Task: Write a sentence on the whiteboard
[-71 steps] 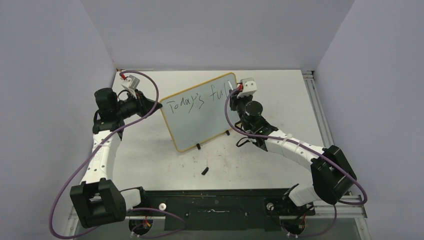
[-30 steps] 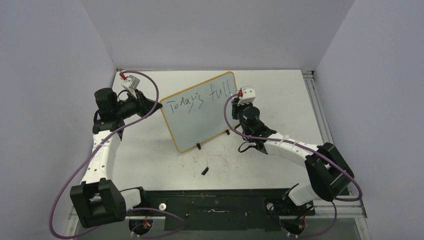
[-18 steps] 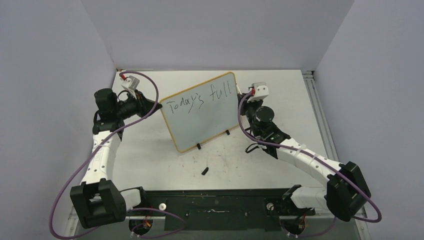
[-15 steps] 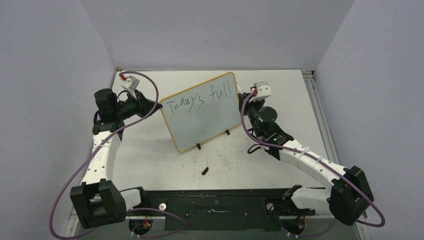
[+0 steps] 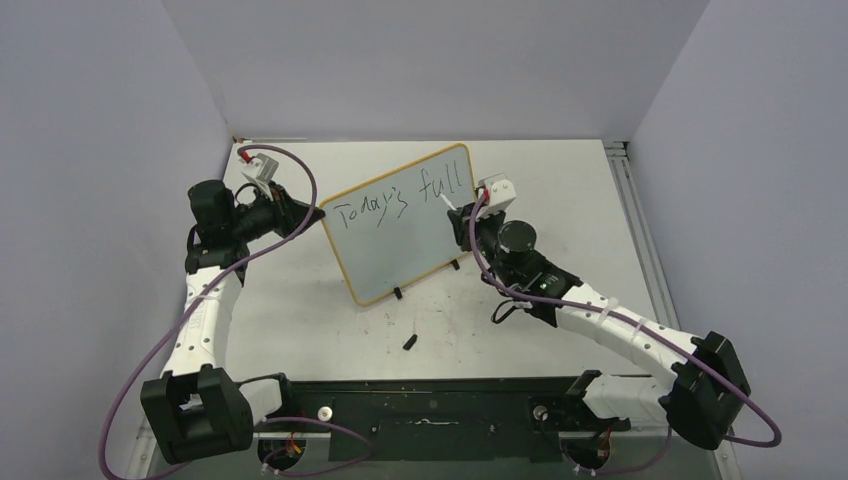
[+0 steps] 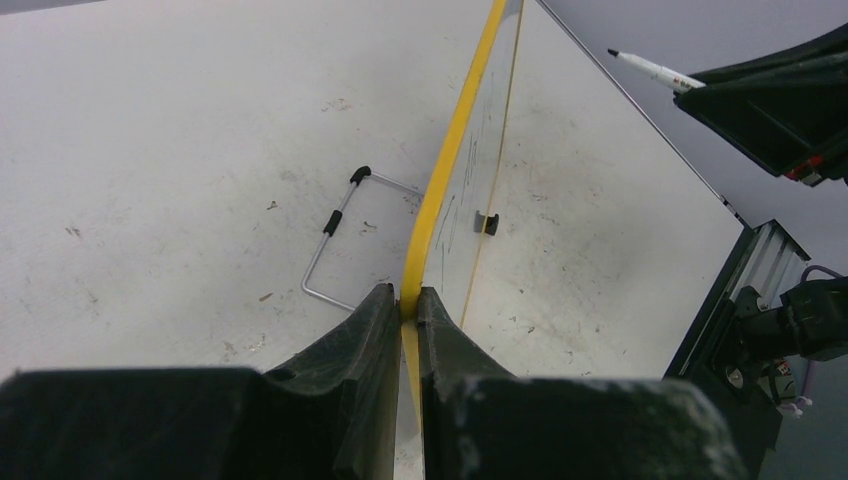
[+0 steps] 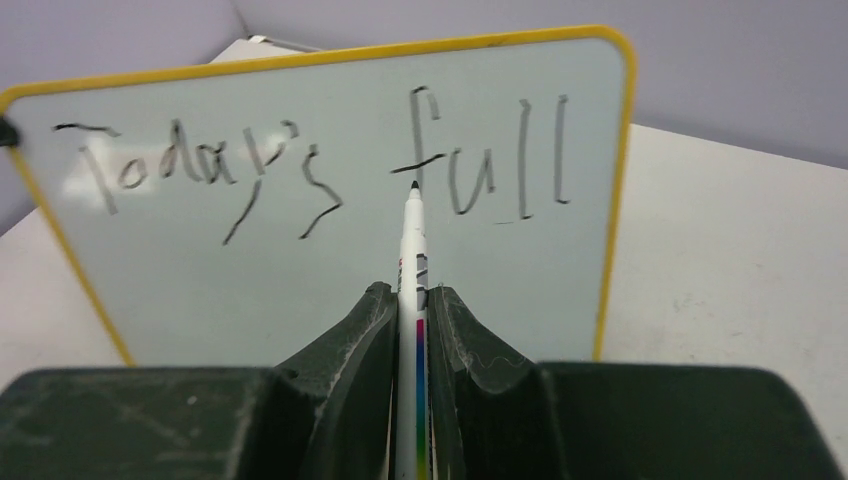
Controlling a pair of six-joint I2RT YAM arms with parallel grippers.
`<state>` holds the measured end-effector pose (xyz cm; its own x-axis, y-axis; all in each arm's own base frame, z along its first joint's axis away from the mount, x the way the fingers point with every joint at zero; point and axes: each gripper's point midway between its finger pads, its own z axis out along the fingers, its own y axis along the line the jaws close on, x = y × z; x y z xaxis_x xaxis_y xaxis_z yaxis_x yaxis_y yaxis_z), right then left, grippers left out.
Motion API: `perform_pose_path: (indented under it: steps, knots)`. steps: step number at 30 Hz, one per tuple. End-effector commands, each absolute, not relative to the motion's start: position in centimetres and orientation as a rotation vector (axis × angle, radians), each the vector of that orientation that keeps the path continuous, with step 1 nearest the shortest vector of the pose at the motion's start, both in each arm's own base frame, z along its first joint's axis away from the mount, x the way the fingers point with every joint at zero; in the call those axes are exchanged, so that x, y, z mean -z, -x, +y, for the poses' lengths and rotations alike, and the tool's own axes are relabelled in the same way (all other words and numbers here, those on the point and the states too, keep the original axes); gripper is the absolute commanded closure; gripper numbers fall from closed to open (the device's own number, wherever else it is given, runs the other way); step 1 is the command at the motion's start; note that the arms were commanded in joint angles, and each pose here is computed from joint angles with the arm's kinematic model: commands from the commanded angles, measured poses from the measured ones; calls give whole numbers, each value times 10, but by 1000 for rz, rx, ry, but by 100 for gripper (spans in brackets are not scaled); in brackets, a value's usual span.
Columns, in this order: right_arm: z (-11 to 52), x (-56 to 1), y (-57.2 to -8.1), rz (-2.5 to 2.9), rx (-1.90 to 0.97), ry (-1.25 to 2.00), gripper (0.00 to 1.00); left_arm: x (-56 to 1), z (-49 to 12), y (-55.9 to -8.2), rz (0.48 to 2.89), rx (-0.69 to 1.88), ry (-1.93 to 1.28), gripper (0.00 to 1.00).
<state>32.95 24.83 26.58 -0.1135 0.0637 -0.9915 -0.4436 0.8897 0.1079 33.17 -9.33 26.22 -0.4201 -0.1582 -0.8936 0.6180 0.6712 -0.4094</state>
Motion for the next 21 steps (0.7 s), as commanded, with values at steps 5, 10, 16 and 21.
perform_pose_path:
  steps: [5,10,16,21]
  knots:
    - [321,-267,-277,1556,-712,443,95,-279,-96,-328,1742,907,-406,100]
    - [355,-253,-267,1566,-790,537,95,-280,-96,-329,1739,911,-409,100]
    - [379,-240,-260,1576,-827,619,95,-280,-96,-329,1740,910,-408,100]
    - [394,-220,-252,1611,-854,695,95,-281,-97,-329,1738,911,-410,100]
